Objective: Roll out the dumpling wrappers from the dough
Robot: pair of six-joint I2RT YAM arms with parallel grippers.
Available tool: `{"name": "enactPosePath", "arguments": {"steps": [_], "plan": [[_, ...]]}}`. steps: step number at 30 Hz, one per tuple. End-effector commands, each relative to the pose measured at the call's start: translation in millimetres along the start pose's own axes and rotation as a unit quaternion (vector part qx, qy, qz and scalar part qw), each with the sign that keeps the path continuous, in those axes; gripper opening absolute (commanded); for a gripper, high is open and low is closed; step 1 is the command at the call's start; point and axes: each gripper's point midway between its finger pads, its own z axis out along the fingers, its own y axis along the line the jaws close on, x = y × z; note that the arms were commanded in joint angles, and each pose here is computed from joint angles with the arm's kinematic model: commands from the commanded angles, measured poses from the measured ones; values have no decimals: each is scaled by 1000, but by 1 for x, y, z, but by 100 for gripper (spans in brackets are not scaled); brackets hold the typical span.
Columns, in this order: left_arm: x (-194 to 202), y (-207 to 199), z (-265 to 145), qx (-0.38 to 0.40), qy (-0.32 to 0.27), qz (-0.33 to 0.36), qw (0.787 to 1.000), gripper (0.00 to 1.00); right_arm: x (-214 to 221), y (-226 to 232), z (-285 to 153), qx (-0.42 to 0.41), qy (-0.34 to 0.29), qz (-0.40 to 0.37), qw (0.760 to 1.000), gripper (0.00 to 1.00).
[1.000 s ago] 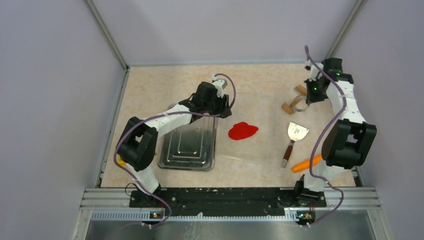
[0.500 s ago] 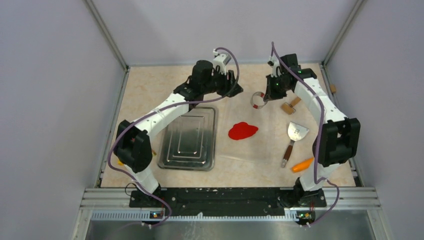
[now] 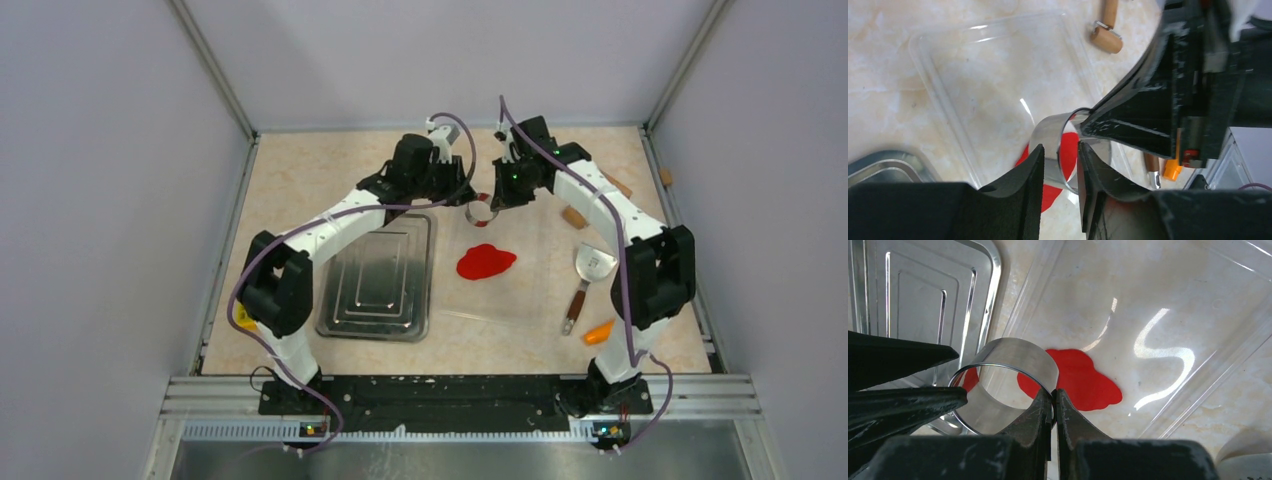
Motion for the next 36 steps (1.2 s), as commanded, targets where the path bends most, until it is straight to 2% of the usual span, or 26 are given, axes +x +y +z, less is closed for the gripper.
{"name": "enactPosePath", "arguments": {"steps": [1, 4, 10, 15, 22, 26, 36], "plan": [[8, 17, 2, -37, 1, -17, 999, 32, -28, 9, -4, 2, -43, -1, 999, 0], [19, 21, 3, -37, 15, -20, 999, 26, -31, 10, -2, -2, -44, -2, 999, 0], [42, 23, 7, -20, 36, -35, 999, 23, -19, 15, 11, -14, -25, -4, 1000, 0], [66, 35, 11, -29, 61, -46, 997, 0, 8, 18, 24, -37, 17, 1, 999, 0], [102, 38, 20, -5, 98, -87, 991, 0, 48, 12, 42, -50, 69, 6, 996, 0], [118, 44, 24, -7, 116, -99, 988, 0, 56, 4, 54, -37, 83, 2, 996, 0], [125, 42, 27, 11, 121, -105, 987, 0, 63, -6, 66, -16, 97, 5, 995, 0]]}}
